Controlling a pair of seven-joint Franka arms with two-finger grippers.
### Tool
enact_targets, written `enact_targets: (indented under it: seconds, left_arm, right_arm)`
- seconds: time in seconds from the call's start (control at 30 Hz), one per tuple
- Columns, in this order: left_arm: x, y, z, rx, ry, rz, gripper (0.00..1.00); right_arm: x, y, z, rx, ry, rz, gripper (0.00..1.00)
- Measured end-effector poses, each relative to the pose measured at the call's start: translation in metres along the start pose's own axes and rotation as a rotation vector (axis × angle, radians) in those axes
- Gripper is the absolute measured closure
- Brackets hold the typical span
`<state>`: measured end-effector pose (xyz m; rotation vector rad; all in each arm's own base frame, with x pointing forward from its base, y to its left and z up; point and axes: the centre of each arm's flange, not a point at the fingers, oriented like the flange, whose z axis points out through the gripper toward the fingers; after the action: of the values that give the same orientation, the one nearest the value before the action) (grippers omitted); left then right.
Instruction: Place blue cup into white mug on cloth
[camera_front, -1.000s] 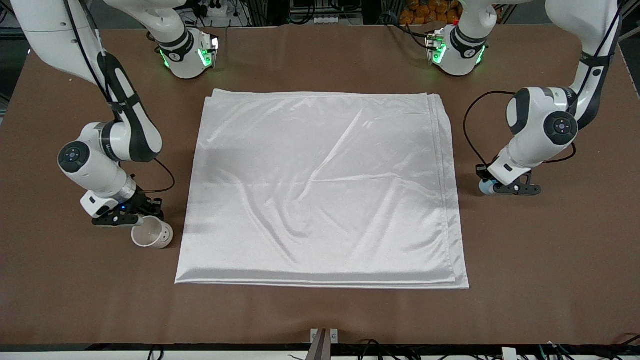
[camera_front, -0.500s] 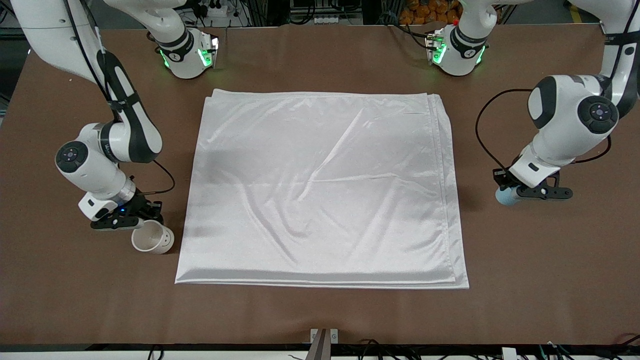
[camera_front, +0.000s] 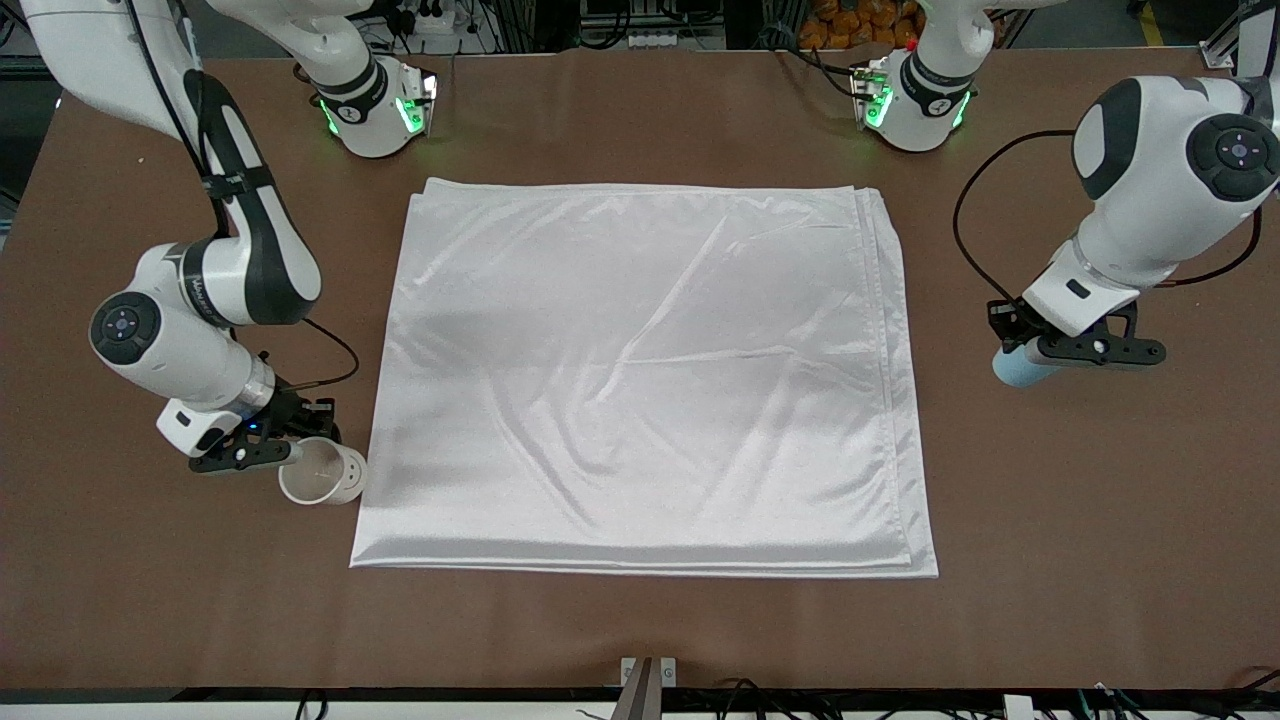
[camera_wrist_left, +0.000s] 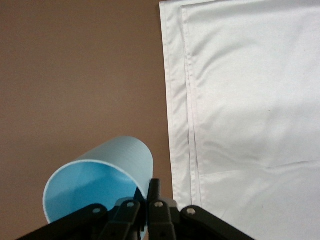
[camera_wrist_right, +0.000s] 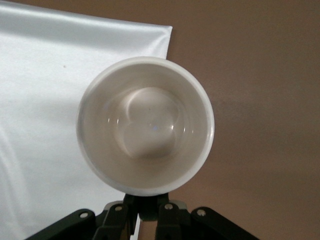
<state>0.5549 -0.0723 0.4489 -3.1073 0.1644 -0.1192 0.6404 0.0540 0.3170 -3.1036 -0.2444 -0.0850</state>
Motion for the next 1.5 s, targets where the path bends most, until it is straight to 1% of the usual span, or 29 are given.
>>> enact_targets:
  seconds: [0.13,0.4,0.8,1.1,1.2,1.5]
  left_arm:
    - [-0.001,0.006,-0.005,0.000,0.006,0.005,0.96]
    - [-0.001,0.006,-0.006,0.000,0.009,0.005,0.96]
    - [0.000,0.006,-0.008,0.000,0.014,0.006,0.96]
    - [0.000,0.007,-0.009,0.000,0.014,0.007,0.96]
    - [0.000,0.007,-0.009,0.000,0.014,0.008,0.96]
    - [-0.001,0.015,-0.009,-0.001,0.015,0.006,0.96]
  right_arm:
    - [0.007,-0.030,-0.012,0.005,-0.013,-0.006,0.81]
    - [0.014,-0.114,-0.027,0.014,0.003,0.053,0.81]
    - [-0.010,-0.254,-0.029,0.032,0.004,0.180,0.81]
    - [-0.025,-0.332,-0.015,0.041,-0.002,0.239,0.81]
    - [-0.028,-0.353,-0.004,0.042,-0.007,0.244,0.81]
    - [-0.045,-0.408,0.021,0.061,0.003,0.288,0.81]
